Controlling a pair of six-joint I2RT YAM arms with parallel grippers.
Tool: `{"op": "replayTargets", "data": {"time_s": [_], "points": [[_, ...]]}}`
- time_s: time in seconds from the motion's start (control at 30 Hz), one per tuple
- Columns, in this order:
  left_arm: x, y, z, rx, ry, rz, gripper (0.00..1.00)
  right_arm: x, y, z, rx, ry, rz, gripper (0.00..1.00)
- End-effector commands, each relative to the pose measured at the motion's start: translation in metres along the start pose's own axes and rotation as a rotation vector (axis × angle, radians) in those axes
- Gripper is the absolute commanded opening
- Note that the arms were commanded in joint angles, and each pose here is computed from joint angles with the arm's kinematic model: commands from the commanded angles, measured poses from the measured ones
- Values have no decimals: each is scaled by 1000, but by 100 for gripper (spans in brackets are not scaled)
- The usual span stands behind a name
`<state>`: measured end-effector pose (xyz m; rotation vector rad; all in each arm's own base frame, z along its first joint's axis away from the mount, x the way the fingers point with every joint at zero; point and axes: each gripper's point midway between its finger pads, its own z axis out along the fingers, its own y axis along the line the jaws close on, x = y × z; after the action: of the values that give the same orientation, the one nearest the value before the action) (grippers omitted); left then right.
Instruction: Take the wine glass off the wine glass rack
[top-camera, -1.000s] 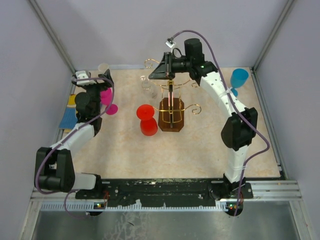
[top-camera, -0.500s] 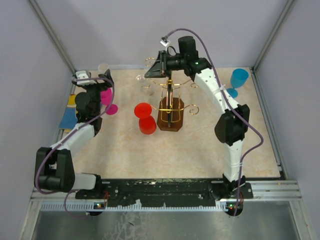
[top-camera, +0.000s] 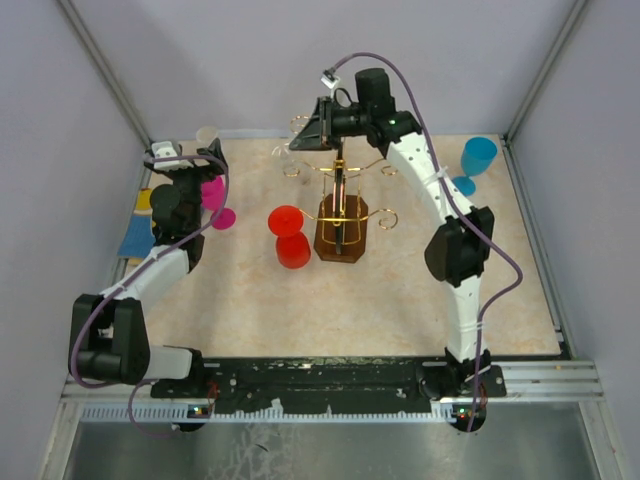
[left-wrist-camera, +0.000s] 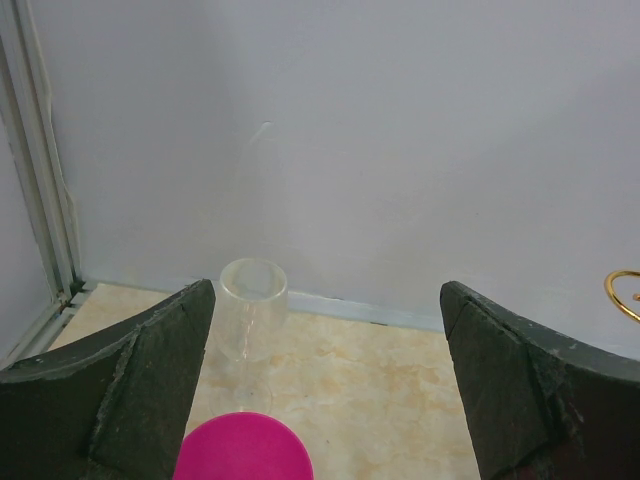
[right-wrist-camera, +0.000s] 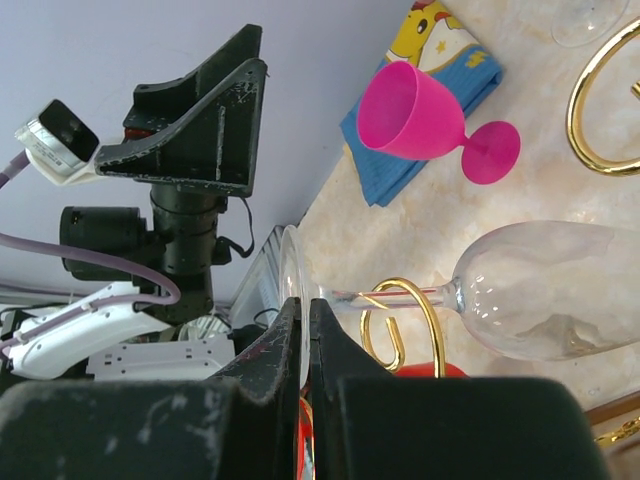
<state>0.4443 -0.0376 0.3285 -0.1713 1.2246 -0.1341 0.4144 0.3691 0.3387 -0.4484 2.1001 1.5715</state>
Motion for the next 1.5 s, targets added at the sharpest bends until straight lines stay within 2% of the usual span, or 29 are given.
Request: {"op": "replayTargets", "data": {"time_s": [0.0,0.3,0.77,0.9,1.0,1.1,1.47], "points": [[-12,-3,4,0,-29,-4,100,-23,27,-18,-38,-70,-105,0],[-8,-6,6,3,5,-25,100,-17,34,-46,-25,-90,-124,0],[-12,-6,6,-4,7,-36,100,1,56,-65,-45,-90,-159,0],[-9,-4,9,-36,66,-74,100,10,62,-69,-72,-88,-158,0],[-7,-1,14,-112,169,-148,100,16,64,-68,-78,-76,-155,0],[-10,-8,19,-113,252,-174,100,22,66,-64,-80,-58,-158,0],[-36,-26,16,-37,296,-211,100,41,95,-48,-182,1,-171,0]]}}
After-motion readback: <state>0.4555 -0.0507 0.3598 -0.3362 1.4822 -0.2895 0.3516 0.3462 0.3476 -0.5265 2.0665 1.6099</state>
